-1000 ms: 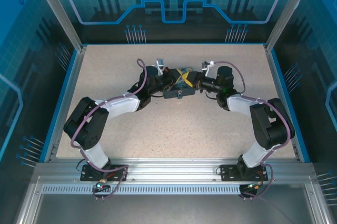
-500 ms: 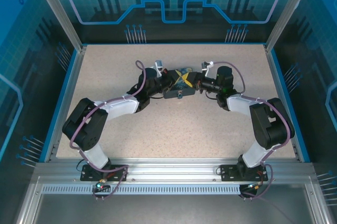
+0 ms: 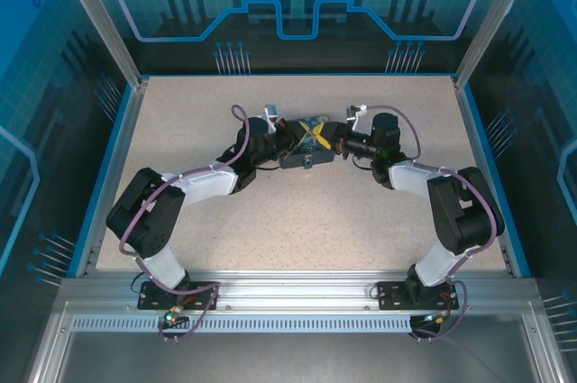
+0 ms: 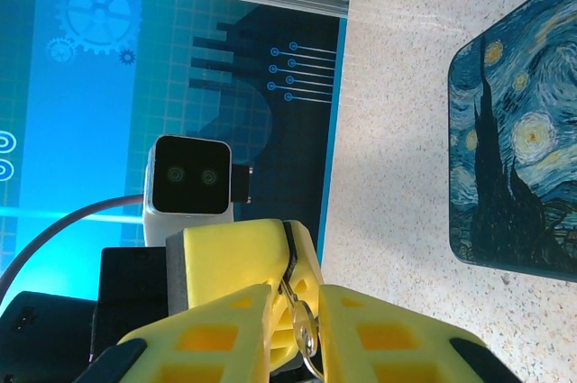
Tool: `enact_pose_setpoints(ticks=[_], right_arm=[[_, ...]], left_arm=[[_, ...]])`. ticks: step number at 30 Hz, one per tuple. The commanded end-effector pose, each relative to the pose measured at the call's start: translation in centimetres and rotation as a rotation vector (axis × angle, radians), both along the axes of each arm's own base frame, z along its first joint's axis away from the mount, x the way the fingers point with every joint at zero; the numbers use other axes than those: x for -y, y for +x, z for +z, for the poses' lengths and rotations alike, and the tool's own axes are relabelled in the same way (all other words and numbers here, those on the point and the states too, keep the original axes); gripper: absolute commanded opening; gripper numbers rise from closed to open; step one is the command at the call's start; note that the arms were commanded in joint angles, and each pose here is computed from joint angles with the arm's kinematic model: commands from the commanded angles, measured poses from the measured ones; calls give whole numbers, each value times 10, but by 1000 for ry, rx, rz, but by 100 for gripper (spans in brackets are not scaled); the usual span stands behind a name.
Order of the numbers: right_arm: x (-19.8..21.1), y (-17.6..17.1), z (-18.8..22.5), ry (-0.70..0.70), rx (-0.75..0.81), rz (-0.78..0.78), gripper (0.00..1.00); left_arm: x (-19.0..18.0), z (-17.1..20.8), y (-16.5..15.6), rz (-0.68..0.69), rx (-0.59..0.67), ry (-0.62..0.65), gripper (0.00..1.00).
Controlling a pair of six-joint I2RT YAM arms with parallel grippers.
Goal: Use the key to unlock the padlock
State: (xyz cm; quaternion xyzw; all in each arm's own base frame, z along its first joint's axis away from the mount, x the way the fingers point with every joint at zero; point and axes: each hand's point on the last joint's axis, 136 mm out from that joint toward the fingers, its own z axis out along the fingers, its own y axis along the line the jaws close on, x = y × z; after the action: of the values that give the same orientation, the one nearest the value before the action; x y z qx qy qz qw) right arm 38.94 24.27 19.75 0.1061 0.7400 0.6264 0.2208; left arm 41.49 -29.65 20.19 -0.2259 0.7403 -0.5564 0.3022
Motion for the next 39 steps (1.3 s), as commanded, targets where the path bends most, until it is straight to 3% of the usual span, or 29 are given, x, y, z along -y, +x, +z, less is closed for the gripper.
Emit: enact_pose_setpoints(ticks=[1,27,39], right_arm=[[-3,3,5,13,23,11,22],[-13,0,8,27,30,42,18],[-15,1,5,28,23,45,7]], left_arm=[[-8,12,2,36,30,-25,0],[-6,10,6,41,31,-23,0],[-6,6,6,41,24,-22,0]])
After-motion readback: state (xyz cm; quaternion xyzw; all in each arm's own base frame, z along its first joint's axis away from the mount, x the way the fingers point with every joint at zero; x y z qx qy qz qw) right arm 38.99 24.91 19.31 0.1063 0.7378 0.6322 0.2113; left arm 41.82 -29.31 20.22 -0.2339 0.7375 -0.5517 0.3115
